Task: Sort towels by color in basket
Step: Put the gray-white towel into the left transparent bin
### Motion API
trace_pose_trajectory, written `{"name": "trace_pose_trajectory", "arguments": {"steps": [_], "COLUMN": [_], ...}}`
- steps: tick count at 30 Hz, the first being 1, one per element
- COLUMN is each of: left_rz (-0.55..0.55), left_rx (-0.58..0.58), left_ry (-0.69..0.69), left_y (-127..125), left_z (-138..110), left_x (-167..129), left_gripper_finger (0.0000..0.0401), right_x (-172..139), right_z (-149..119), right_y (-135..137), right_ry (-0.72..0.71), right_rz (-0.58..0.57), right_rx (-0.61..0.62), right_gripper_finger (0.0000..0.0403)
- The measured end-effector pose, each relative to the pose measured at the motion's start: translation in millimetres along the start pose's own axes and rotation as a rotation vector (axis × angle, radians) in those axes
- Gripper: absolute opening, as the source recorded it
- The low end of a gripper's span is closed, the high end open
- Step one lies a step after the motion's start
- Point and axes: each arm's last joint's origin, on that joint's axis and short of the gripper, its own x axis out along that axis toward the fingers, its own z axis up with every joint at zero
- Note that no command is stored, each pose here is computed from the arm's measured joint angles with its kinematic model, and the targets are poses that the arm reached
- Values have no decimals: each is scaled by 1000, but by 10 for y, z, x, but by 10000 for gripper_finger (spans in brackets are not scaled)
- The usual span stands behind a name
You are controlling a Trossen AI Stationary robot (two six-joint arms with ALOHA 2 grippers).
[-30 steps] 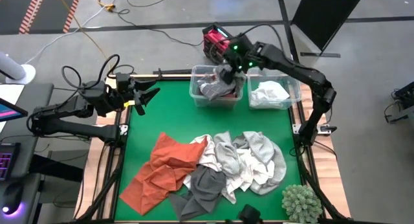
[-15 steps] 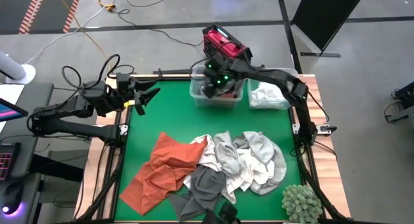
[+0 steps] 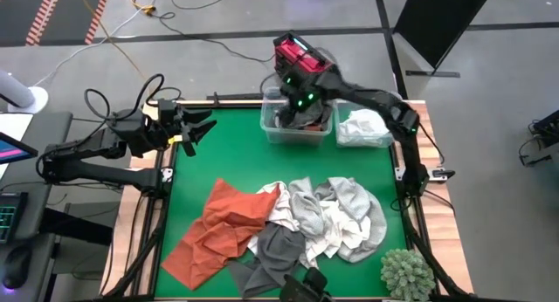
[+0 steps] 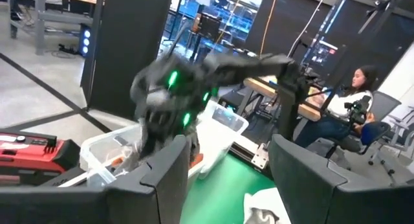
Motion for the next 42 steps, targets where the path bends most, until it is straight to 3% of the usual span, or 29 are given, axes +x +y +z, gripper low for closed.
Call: {"name": "trace_pose_trajectory", "arguments": {"steps": [7, 12, 16, 20, 28, 34, 38, 42], "left_rz": [2, 3, 3, 3, 2, 3, 3, 2], "left_rx": [1, 10, 11, 10, 11, 7, 5, 5], "left_ry": [2, 1, 1, 1, 1, 0, 0, -1], "left_y": [1, 2, 1, 1, 1, 1, 1, 1], "left_z": [-2, -2, -2, -1, -1, -1, 0, 0], "left_x": [-1, -1, 0, -1, -1, 0, 0, -1], "left_gripper_finger": [200, 200, 200, 200, 200, 200, 200, 200], "right_x": [-691, -912, -715, -464, 278, 795, 805, 597], "right_z": [147, 155, 15, -62, -175, -245, -258, -197], "right_y": [124, -52, -250, -260, 35, -20, -83, -123], "right_ry": [-124, -154, 35, 162, 281, 331, 354, 314], "right_rz": [1, -127, -220, -219, -114, 62, 64, 41], "right_rx": [-28, -20, 12, -10, -111, -31, -14, -12], "right_gripper_finger": [303, 303, 303, 302, 301, 301, 301, 301]}}
